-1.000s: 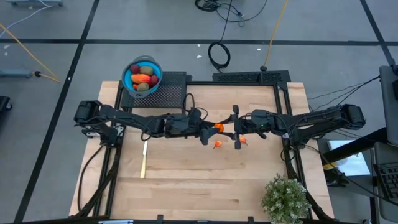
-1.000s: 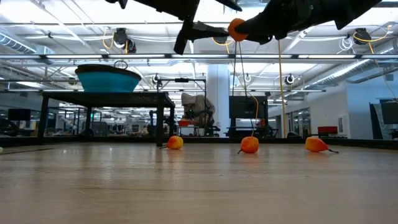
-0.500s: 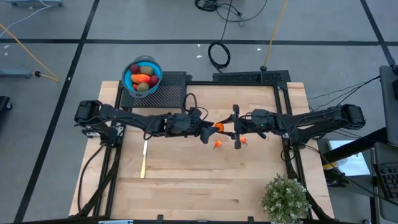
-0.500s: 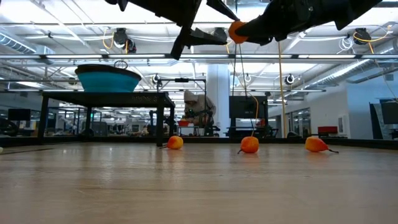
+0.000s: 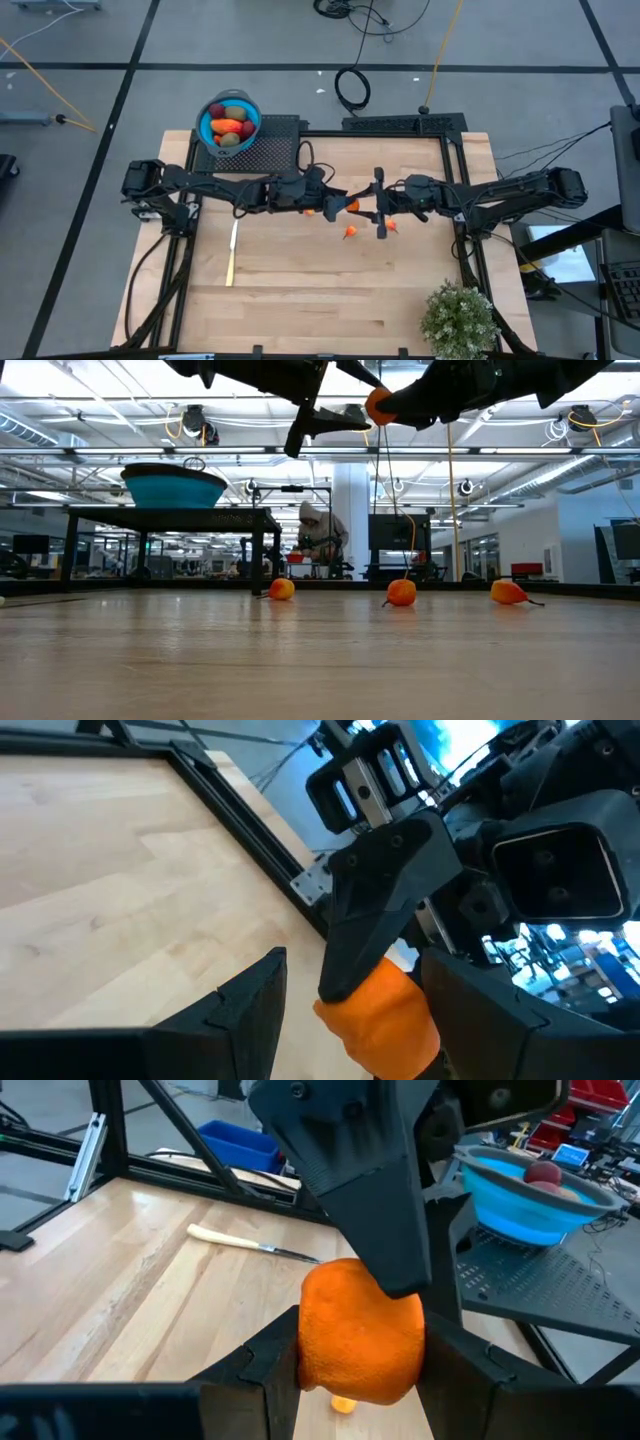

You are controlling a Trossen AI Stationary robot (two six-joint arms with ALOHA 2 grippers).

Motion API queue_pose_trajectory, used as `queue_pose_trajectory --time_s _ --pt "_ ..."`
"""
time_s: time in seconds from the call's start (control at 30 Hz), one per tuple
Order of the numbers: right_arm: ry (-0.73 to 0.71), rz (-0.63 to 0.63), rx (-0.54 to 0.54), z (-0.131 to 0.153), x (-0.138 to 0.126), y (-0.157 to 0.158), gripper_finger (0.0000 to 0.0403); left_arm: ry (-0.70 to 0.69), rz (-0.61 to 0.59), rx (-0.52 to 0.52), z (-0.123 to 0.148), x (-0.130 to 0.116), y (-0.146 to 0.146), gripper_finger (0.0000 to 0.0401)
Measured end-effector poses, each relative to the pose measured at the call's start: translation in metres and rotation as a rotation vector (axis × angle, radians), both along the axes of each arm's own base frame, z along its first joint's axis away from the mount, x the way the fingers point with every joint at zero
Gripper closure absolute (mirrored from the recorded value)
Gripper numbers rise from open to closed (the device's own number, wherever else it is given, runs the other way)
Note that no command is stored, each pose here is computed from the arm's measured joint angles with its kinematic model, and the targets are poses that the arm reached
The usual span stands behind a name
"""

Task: Pick & Place Fruit
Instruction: Put the tangerine into the blue strainer bowl on the shelf

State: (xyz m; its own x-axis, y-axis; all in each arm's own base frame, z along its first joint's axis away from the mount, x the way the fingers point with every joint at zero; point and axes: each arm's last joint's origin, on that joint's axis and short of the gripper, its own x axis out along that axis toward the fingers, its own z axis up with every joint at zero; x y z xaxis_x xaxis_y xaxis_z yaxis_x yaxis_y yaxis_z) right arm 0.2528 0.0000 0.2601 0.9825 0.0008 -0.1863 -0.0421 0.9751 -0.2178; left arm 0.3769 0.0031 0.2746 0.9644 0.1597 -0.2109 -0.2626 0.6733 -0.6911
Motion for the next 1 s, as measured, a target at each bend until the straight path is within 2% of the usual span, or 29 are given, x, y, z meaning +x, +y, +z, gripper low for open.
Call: queue_pose_trajectory --time_s 0.43,0.6,1.0 --pt "-0.027 -0.076 -0.010 0.0013 0.0019 -0.0066 0.0248 0.005 -0.014 -0.003 -0.0004 -0.0002 0.0004 0.0171" --pt "-0.032 -0.149 -0.021 0.0019 0.0016 -0.0088 0.0248 0.046 -0.018 0.000 -0.0045 -0.0010 -0.0003 0.0171" --pt "-0.017 -0.126 -0.013 0.0004 0.0015 -0.0025 0.0248 0.018 0.016 -0.024 -0.0023 -0.0005 0.0037 0.0171"
